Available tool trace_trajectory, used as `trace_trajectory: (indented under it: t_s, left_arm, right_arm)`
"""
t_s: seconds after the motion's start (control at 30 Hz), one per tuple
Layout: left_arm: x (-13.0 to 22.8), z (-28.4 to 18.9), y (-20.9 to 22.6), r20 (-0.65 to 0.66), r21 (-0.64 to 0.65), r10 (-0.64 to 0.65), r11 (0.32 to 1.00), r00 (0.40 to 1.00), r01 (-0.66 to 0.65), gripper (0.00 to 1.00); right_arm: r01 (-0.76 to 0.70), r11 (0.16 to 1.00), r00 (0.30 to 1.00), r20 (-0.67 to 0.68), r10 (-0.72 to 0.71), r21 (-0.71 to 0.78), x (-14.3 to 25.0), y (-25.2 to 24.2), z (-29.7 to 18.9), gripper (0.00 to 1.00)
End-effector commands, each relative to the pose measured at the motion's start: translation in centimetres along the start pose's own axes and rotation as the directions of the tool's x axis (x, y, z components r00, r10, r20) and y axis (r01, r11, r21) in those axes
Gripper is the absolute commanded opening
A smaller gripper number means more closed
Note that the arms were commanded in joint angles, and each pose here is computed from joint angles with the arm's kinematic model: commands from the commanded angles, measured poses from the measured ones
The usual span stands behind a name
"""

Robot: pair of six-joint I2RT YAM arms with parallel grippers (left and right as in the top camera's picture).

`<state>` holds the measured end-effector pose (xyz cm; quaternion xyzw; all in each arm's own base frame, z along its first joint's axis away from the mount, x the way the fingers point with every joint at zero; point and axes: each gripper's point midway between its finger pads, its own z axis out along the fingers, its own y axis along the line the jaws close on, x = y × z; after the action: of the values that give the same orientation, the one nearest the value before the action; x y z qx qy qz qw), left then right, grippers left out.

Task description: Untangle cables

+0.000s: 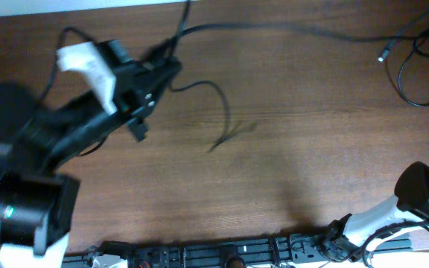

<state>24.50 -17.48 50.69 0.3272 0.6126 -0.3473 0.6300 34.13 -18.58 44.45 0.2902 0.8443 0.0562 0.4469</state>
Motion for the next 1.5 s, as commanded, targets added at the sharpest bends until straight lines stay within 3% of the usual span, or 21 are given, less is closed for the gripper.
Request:
trace_trajectory:
  t_s: [0.0, 0.1, 0.3, 0.5, 0.73, 0.83, 1.33, 1.47]
  left_arm:
    - [-2.9, -2.3, -0.3, 0.086, -0.045, -0.02, 0.999, 0.996, 0.024, 0.04]
    - [-4.9, -3.8, 0.1, 0.152, -0.091, -0.018, 0.995, 0.988, 0.032, 0.04]
    - [-6.4, -5.0, 0.8, 0.208, -0.119, -0.037, 0.991, 0.977, 0.063, 0.03]
    - [-6.1, -4.4, 1.0, 0.197, -0.082, -0.078, 0.992, 0.977, 0.096, 0.04]
    - [-5.1, -3.5, 1.7, 0.162, -0.039, -0.147, 0.987, 0.976, 0.155, 0.04]
    - [-4.8, -3.3, 1.6, 0.151, -0.02, -0.158, 0.986, 0.976, 0.163, 0.05]
    - [-3.8, -2.8, 1.9, 0.113, 0.0, -0.199, 0.98, 0.973, 0.2, 0.05]
    - [-3.0, -2.3, 1.6, 0.076, 0.051, -0.219, 0.975, 0.973, 0.215, 0.05]
  right_arm:
    - [0.006, 1.0, 0.998, -0.07, -0.004, 0.03, 1.2, -0.6, 2.1, 0.04]
    - [0.019, 0.998, 0.989, -0.146, -0.01, 0.063, 2.9, -0.6, 4.0, 0.04]
    - [0.073, 0.997, 0.967, -0.244, -0.073, -0.007, 5.7, 2.6, 7.2, 0.04]
    - [0.211, 0.958, 0.933, -0.253, -0.257, -0.193, 8.6, 11.0, 8.7, 0.04]
    - [0.351, 0.835, 0.868, -0.188, -0.46, -0.423, 13.5, 22.2, 7.4, 0.04]
    - [0.375, 0.798, 0.848, -0.172, -0.501, -0.472, 15.0, 24.8, 7.1, 0.04]
    - [0.354, 0.724, 0.817, -0.182, -0.548, -0.592, 17.8, 28.0, 5.9, 0.04]
    - [0.383, 0.746, 0.827, -0.157, -0.539, -0.545, 16.8, 27.6, 6.6, 0.04]
